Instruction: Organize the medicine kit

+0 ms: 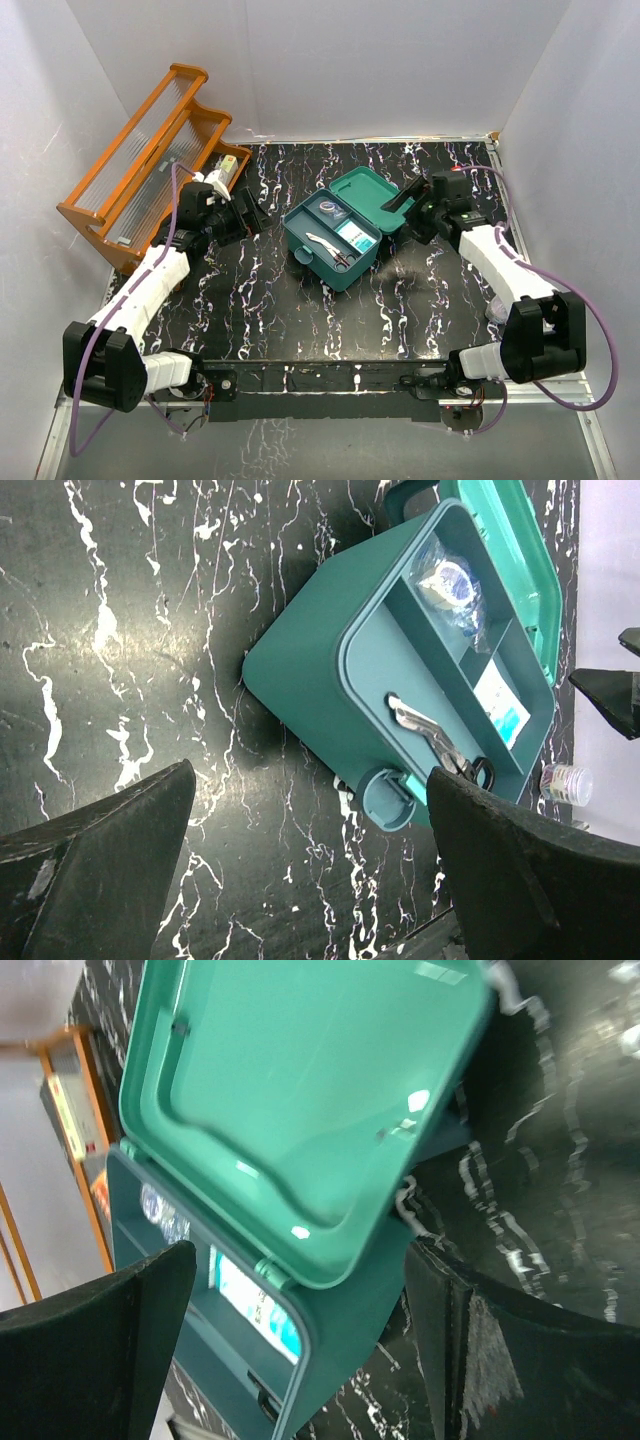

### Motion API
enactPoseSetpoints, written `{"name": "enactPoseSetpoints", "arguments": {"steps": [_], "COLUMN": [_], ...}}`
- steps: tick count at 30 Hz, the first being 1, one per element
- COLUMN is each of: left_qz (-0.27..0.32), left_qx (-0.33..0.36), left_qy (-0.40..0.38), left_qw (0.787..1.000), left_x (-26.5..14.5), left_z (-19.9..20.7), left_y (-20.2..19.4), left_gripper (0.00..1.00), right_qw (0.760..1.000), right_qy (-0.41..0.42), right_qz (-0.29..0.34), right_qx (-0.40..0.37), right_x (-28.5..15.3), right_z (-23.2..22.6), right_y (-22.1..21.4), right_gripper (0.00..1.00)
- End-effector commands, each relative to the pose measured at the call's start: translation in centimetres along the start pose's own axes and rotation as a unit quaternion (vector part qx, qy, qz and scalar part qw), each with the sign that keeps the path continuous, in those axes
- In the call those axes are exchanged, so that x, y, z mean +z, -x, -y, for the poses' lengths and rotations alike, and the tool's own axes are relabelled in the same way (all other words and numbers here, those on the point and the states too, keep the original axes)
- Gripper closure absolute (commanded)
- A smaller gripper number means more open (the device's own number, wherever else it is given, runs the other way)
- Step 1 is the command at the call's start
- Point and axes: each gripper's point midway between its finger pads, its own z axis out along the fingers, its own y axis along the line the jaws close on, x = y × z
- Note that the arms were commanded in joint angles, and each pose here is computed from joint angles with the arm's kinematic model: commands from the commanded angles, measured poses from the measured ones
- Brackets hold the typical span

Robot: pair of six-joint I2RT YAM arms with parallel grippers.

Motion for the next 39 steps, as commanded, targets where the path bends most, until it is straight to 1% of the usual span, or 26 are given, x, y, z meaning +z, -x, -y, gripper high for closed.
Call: {"name": "enactPoseSetpoints", "arguments": {"steps": [1, 4, 9, 11, 15, 20, 26, 29, 33, 36, 39], "left_qz": [0.014, 0.014, 0.003, -0.011, -0.018, -0.026, -0.039, -0.044, -0.051, -0.045, -0.004], "left_qx": [0.009, 0.01, 0.006, -0.002, -0.006, -0.013, -0.022, -0.022, -0.024, -0.021, -0.017], "left_qy": [-0.018, -0.022, -0.031, -0.029, -0.031, -0.034, -0.041, -0.041, -0.04, -0.029, -0.016], "left_qw": [1.0, 1.0, 0.999, 1.0, 0.999, 0.999, 0.998, 0.998, 0.998, 0.998, 1.0], "left_x": [-0.1, 0.6, 1.9, 2.9, 3.7, 5.0, 6.3, 6.7, 7.1, 7.3, 6.7], "left_z": [1.6, 1.8, 2.3, 1.9, 1.9, 1.9, 2.2, 2.3, 2.3, 2.1, 2.2], "left_y": [2.1, 2.7, 3.2, 2.9, 3.0, 3.1, 3.6, 3.8, 3.9, 4.5, 6.1], "left_gripper": [0.01, 0.01, 0.02, 0.02, 0.02, 0.03, 0.03, 0.03, 0.04, 0.06, 0.07], "right_qw": [0.998, 0.999, 0.999, 0.999, 0.998, 0.996, 0.995, 0.992, 0.981, 0.962, 0.942], "right_qy": [-0.004, -0.007, 0.009, 0.023, 0.047, 0.082, 0.095, 0.122, 0.185, 0.241, 0.273], "right_qz": [0.055, 0.039, -0.001, -0.011, -0.005, 0.012, 0.017, 0.028, 0.049, 0.113, 0.162], "right_qx": [0.011, 0.017, 0.034, 0.039, 0.046, 0.032, 0.029, 0.022, -0.011, -0.056, -0.111], "right_x": [-1.7, -0.4, 2.5, 3.5, 4.7, 5.9, 7.5, 7.7, 7.1, 4.6, 1.8], "right_z": [0.9, 1.5, 1.6, 1.3, 0.9, 0.4, 0.6, -0.2, -2.6, -5.0, -7.3], "right_y": [4.8, 5.3, 4.6, 4.5, 4.8, 5.4, 5.6, 6.1, 7.0, 8.3, 9.5], "right_gripper": [0.15, 0.13, 0.09, 0.09, 0.08, 0.08, 0.08, 0.08, 0.1, 0.11, 0.1]}}
